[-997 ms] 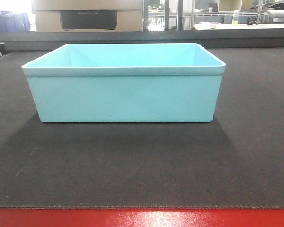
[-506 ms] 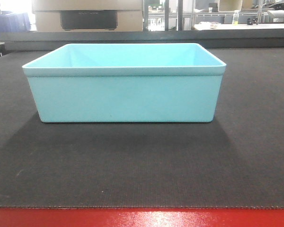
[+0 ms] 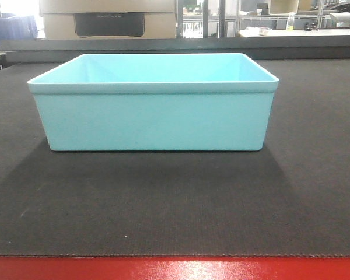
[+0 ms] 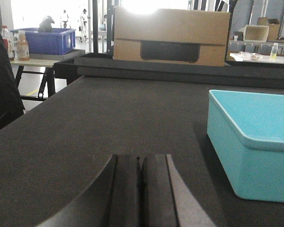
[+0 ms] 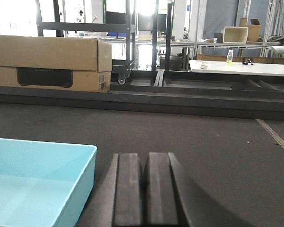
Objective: Fetch blue bin and place on conveyor start
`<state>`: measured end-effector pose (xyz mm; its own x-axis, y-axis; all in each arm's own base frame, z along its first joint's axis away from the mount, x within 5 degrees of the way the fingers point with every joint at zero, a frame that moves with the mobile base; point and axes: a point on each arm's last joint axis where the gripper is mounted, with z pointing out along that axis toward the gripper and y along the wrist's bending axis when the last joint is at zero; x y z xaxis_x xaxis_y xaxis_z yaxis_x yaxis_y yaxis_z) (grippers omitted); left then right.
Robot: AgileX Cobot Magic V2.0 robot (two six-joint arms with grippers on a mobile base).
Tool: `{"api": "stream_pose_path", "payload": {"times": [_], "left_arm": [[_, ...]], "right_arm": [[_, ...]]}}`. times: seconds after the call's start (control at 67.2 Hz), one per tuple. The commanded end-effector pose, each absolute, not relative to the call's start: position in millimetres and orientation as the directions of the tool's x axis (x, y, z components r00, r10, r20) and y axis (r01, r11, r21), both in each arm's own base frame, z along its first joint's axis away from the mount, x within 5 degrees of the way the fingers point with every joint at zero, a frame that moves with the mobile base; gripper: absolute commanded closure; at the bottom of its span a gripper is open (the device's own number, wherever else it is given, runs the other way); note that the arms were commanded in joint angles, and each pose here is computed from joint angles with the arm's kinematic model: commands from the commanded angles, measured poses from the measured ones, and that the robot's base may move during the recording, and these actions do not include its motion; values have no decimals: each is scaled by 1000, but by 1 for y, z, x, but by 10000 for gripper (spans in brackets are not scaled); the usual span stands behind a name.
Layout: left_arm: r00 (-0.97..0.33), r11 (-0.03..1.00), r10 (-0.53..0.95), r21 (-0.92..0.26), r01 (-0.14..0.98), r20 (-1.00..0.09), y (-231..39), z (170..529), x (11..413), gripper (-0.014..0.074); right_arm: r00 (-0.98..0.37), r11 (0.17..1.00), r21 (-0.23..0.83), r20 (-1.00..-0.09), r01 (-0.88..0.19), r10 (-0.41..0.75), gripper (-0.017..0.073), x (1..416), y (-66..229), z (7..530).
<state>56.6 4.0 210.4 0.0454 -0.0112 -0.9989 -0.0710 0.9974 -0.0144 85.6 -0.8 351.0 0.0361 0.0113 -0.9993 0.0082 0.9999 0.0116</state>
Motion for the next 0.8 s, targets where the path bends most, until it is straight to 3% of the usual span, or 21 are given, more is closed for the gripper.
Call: {"api": "stream_pose_path", "payload": {"times": [0.0, 0.788], "left_arm": [[51, 997, -20, -24, -74, -998, 4, 210, 56, 704], [55, 997, -20, -24, -74, -998, 4, 210, 56, 704]], "right_arm": [[61, 1000, 2, -998, 13, 1, 721, 84, -1, 353], [61, 1000, 2, -998, 13, 1, 721, 84, -1, 353]]}}
